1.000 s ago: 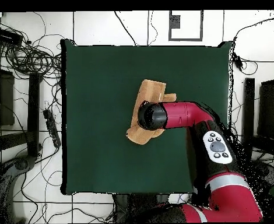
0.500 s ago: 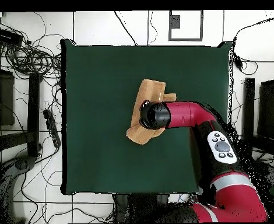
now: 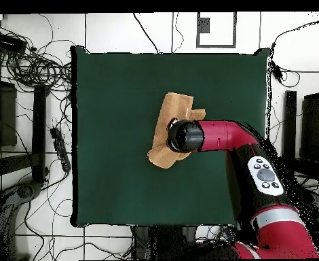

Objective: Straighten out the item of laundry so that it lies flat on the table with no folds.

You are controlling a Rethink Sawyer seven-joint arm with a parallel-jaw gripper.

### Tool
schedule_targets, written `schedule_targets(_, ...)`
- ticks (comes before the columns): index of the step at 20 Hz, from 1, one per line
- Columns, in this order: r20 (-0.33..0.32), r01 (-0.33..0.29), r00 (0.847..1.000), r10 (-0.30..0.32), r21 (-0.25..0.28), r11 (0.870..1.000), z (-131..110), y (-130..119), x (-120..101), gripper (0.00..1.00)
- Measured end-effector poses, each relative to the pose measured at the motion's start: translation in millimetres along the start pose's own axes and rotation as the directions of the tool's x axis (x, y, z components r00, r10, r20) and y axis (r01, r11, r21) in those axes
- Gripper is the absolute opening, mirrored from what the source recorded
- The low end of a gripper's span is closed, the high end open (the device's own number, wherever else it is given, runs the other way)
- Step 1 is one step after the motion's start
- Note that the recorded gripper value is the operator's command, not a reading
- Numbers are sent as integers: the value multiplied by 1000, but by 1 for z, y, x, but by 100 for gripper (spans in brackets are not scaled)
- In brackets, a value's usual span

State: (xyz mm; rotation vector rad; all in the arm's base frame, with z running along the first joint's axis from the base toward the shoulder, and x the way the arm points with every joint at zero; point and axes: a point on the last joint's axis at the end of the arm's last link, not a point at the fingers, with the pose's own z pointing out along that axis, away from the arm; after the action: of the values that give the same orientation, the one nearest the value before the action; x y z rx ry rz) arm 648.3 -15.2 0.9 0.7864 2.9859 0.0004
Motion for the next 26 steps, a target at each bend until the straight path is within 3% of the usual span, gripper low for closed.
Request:
schedule_targets(12, -43, 18, 999, -16, 63, 998, -42, -8, 10, 100)
schedule_targets(17, -45, 37, 998, -34, 65, 997, -39, -2, 15, 100)
schedule_targets(20, -40, 72, 997, -69, 76, 995, -32, 2, 23, 100)
schedule_targets(22, -27, 134, 991, -132, 91, 987, -22, 11, 37, 100)
schedule_targets(26, -19, 197, 980, -196, 112, 974, -15, 23, 53, 100)
